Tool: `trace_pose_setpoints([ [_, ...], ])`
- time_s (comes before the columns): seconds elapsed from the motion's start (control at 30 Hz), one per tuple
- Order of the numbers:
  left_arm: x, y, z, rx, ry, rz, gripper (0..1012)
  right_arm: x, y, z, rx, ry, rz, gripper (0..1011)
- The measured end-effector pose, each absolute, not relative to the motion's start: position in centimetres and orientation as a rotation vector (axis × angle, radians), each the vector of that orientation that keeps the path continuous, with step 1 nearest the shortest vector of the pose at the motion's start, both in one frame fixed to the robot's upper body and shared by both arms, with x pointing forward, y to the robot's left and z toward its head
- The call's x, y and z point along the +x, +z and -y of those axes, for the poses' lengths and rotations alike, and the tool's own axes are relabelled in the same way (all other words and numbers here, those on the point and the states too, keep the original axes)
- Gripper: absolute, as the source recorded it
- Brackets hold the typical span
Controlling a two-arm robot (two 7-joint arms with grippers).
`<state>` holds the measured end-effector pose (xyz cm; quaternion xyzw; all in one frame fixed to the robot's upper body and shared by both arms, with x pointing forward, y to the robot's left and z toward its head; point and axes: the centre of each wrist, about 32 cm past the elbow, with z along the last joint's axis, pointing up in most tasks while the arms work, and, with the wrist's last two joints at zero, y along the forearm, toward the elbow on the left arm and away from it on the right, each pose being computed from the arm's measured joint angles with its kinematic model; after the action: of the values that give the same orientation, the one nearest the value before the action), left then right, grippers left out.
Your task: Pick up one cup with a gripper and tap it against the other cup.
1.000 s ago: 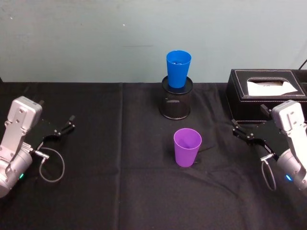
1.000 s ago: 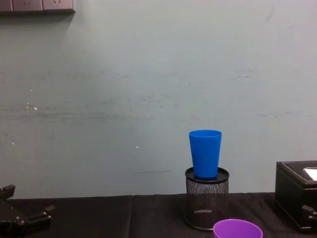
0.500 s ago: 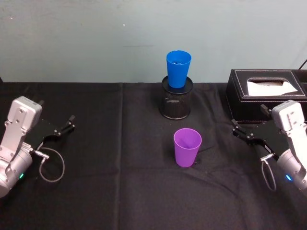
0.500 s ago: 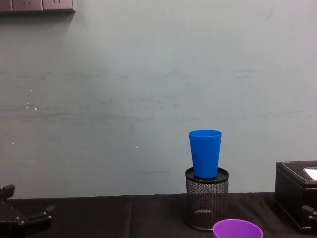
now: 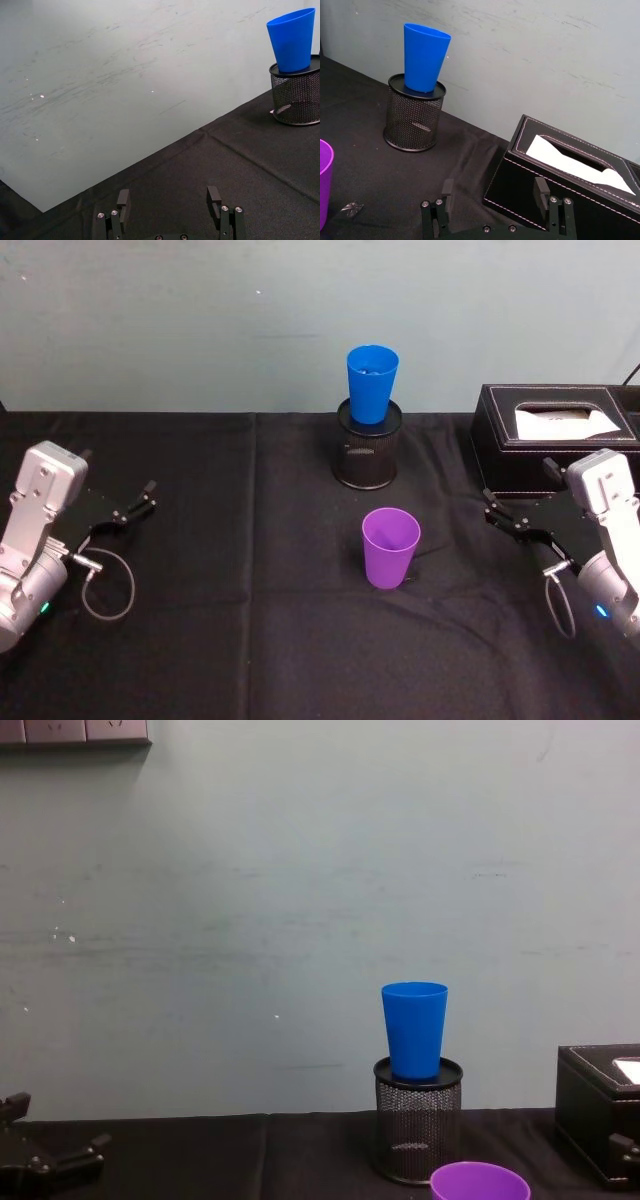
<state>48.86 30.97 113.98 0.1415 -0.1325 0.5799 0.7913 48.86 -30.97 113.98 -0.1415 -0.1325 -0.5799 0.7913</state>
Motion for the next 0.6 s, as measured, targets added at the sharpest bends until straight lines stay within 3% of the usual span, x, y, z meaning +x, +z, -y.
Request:
trace_pose_setpoints([
  [0.3, 48.9, 114.0, -31.0, 0.305, 1.248, 0.285, 1000, 49.0, 114.4, 30.9, -0.292, -1.24, 0.294, 1003],
  [0.6, 48.9, 114.0, -31.0, 0.304, 1.248, 0.285, 1000, 46.8, 114.8, 31.0, -0.227, -1.167, 0.257, 1003],
])
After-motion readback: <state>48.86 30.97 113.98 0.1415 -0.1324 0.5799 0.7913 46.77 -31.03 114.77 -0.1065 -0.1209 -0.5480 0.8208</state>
